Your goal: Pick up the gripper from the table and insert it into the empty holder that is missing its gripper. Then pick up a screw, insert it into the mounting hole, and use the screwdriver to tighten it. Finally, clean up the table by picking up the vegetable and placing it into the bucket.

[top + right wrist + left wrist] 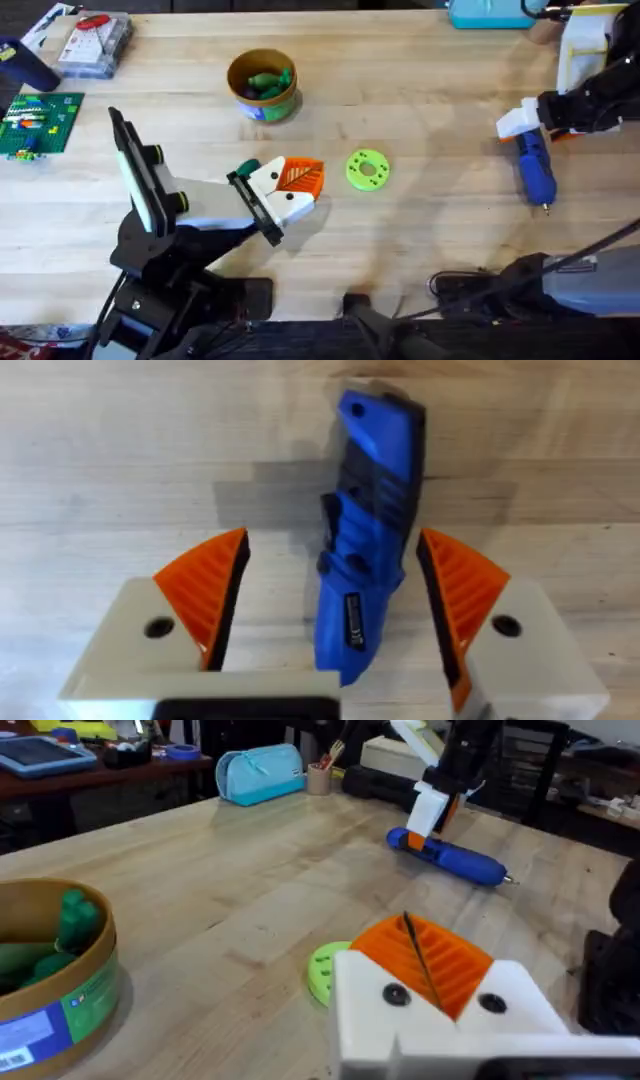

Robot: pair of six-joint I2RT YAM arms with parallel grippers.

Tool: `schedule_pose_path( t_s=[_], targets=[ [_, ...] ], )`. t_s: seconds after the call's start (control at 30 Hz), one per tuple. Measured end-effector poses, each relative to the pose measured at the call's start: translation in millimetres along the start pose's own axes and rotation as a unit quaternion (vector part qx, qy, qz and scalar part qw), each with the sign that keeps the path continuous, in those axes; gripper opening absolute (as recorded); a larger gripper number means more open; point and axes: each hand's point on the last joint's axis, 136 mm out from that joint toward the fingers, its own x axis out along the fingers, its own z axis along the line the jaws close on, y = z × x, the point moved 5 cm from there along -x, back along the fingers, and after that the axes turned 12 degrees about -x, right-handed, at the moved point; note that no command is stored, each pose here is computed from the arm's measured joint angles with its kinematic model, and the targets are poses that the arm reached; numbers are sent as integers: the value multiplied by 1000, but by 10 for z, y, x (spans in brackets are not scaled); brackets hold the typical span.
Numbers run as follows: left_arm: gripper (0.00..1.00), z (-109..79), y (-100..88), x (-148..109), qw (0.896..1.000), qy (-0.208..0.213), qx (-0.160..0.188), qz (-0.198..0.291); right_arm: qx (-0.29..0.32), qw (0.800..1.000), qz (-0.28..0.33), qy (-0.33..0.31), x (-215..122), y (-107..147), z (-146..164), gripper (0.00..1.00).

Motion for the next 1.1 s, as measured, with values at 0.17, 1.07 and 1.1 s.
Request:
schedule_pose_path(
  t_s=[0.17, 1.07, 1.1],
  targets=[
    [10, 0, 0, 0, 1000, 0, 0, 0, 0, 1000, -7, 19, -1, -36, -59, 984],
    [10, 0, 0, 0, 1000, 0, 0, 0, 11, 999, 33, -5, 417, -23, -145, 761],
    [10, 0, 0, 0, 1000, 0, 0, 0, 12, 999, 32, -2, 417, -28, -152, 626]
  ],
)
